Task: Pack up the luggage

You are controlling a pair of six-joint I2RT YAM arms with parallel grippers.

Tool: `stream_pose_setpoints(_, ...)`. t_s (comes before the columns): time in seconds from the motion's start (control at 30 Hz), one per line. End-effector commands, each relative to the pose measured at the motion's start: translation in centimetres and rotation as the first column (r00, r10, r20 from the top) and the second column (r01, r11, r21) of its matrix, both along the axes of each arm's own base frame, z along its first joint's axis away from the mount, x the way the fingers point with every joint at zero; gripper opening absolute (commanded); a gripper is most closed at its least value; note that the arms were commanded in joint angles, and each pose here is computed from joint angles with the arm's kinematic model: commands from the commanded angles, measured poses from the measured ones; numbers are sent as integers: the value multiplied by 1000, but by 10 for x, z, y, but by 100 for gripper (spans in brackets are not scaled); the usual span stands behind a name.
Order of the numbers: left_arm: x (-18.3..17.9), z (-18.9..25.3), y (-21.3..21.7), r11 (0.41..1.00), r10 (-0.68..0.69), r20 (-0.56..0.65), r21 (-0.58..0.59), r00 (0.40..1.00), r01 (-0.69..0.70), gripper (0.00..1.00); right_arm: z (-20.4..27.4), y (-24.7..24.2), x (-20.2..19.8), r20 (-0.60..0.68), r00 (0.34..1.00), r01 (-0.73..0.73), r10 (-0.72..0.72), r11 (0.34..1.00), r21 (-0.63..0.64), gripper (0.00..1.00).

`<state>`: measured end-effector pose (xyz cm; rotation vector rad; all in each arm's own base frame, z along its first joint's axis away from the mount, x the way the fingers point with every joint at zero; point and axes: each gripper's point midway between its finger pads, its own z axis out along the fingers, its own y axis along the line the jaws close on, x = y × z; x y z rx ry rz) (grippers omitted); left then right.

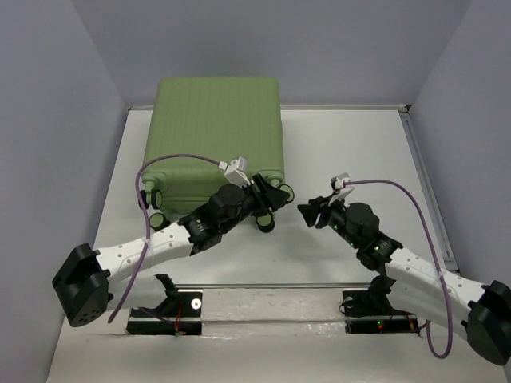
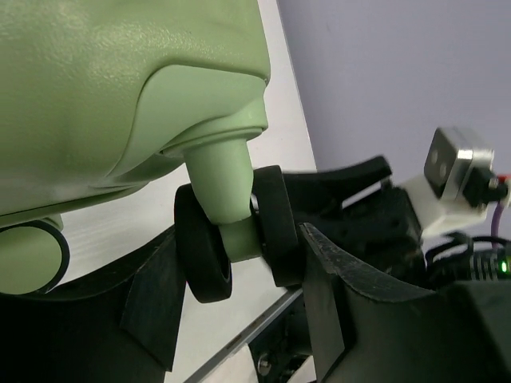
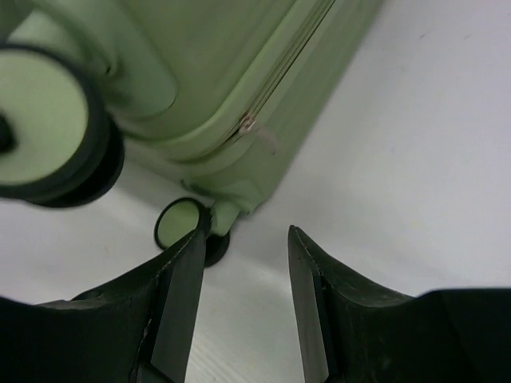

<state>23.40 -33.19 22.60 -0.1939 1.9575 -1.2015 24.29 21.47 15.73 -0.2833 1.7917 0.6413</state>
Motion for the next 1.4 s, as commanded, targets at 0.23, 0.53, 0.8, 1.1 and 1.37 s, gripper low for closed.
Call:
stream_pose_setpoints(0.23,-15,100,18,967,36,201,-253,979,16,6,50,35,28,235,906,-377,352,924,70,48)
stream_pose_setpoints(0.53,-20,97,26,969,34,212,-245,977,19,6,24,45,59,196,865,-478,462,878,40,57)
stream_pose_setpoints(0.8,-20,95,26,972,32,217,-235,976,20,6,15,64,61,167,807,-582,567,811,59,55)
stream_pose_setpoints(1.1,-17,95,22,973,25,216,-230,976,26,6,2,67,64,139,803,-592,579,804,67,50)
stream_pose_setpoints(1.37,-17,90,20,973,21,204,-230,979,27,6,3,68,69,168,812,-577,560,813,81,24)
